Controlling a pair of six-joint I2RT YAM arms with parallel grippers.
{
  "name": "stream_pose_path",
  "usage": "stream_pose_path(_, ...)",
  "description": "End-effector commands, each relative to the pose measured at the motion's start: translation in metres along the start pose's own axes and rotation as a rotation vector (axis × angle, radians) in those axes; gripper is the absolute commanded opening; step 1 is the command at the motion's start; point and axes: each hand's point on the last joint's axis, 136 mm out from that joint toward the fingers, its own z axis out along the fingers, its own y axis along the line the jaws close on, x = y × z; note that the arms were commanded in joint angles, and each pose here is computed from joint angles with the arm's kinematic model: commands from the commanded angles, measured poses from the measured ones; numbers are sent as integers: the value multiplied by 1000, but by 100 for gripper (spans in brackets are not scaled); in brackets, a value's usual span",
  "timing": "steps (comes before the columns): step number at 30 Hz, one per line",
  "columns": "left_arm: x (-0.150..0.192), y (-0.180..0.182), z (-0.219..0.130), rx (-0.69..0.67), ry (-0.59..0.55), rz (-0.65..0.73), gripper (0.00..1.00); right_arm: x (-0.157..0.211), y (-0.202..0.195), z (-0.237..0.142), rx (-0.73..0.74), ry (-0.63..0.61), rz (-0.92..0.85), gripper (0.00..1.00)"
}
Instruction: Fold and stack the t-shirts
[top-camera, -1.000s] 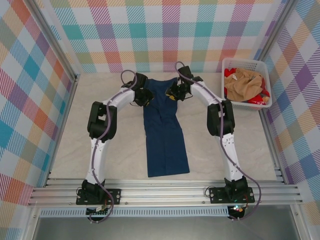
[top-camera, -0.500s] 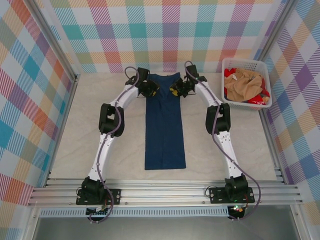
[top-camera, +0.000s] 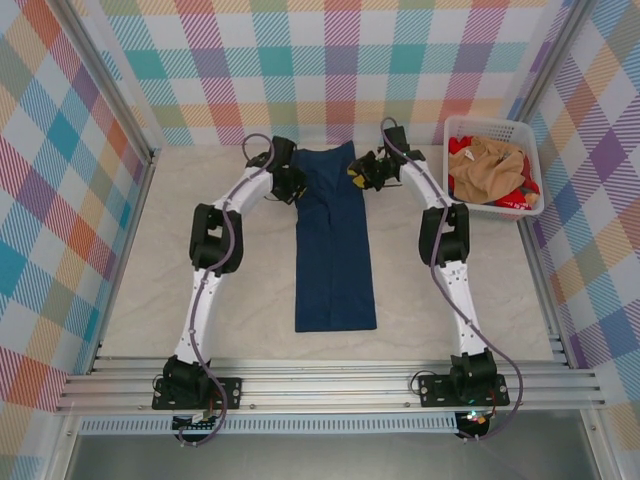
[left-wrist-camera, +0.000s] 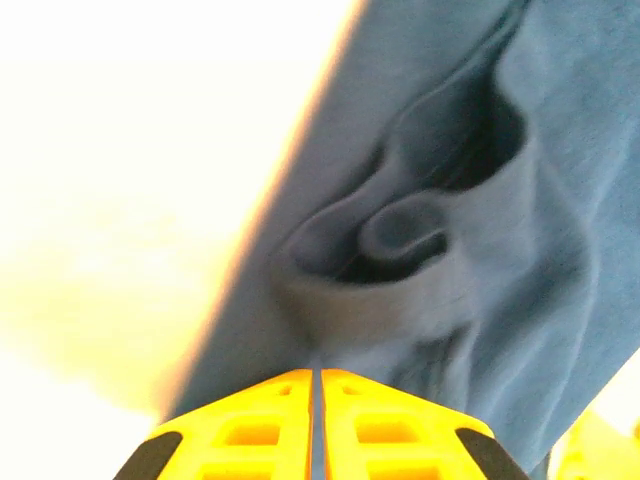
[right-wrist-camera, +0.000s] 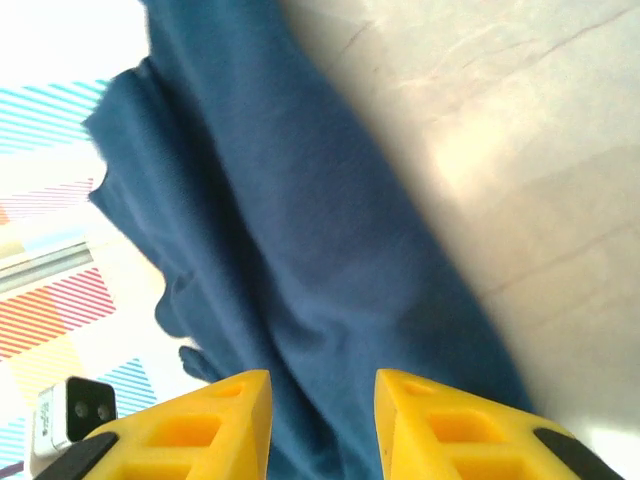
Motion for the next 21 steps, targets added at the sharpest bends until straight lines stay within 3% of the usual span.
stream_pose_path(1, -16, -12, -57, 4, -96, 15, 9, 3, 64, -59, -54, -81, -143, 34)
stream_pose_path(3, -15, -15, -69, 17, -103, 26, 12, 10, 71, -73, -48, -93, -163, 34)
stream_pose_path(5, -14, -17, -83, 21, -117, 50, 23, 20, 71, -84, -37, -95, -162, 33)
stream_pose_path(10, 17, 8, -119, -40, -73, 86, 25, 67, 32, -118, 62, -102, -124, 32)
stream_pose_path(14, 109, 54, -135, -57, 144, 187, 30, 142, -34, -154, 215, -25, -63, 33)
stream_pose_path(19, 247, 142, -168, -95, 466, 422, 36, 267, -123, -189, 398, 237, -103, 34)
stream_pose_path(21, 280, 174, -180, -121, 536, 461, 40, 307, -150, -203, 438, 321, -139, 36)
